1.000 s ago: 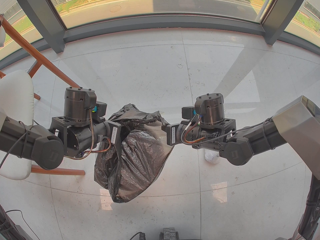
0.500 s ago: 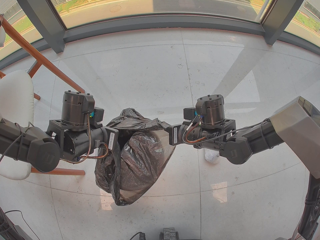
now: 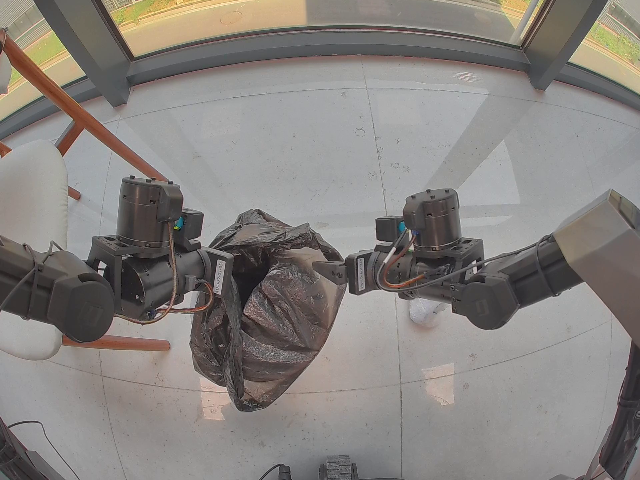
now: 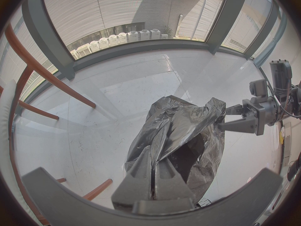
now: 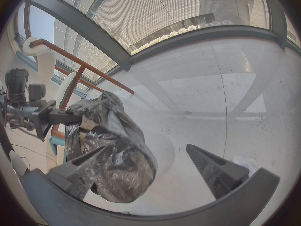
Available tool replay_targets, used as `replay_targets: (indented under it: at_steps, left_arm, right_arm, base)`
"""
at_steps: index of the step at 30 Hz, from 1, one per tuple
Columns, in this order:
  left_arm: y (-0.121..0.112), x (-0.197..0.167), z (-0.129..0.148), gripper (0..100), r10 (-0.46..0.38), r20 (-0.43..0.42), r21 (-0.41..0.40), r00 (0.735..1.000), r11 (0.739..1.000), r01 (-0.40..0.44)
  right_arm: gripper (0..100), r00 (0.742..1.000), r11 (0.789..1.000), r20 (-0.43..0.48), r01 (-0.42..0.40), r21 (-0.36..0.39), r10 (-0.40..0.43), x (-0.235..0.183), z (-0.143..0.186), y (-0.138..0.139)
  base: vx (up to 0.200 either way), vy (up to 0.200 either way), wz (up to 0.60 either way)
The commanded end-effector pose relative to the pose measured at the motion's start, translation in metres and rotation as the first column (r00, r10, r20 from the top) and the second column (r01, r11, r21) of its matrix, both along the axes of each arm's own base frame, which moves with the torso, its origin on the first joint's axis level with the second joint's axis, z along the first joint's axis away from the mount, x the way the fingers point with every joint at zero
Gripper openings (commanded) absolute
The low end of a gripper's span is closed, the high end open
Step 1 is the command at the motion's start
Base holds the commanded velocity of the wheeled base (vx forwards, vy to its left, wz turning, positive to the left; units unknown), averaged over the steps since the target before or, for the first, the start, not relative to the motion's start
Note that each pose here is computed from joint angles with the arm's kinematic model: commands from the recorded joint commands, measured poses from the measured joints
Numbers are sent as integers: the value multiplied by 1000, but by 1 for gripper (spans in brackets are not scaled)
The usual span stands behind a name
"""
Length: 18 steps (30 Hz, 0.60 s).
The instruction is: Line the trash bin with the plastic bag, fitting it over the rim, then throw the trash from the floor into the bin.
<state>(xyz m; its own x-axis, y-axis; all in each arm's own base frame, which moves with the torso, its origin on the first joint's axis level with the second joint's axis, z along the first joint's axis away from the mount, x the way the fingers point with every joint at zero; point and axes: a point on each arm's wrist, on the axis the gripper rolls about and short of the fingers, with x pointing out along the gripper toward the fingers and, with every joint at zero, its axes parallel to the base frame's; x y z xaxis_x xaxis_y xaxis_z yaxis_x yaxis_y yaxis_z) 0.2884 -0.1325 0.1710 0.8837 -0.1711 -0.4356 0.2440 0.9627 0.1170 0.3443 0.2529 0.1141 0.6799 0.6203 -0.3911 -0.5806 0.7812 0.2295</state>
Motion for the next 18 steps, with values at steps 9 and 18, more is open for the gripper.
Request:
replay_targets:
  at_steps: [9, 18]
  left_arm:
    - [-2, 10, 3, 0, 7, 14, -7, 1000, 1000, -7]
    - [11, 24, 0, 0, 48, 9, -10, 999, 999, -48]
  right_arm:
    - [100, 992, 997, -117, -49, -59, 41, -43, -16, -33]
    - [100, 998, 999, -38, -44, -1, 44, -31, -27, -22]
  base:
    - [0, 0, 0]
    - [0, 0, 0]
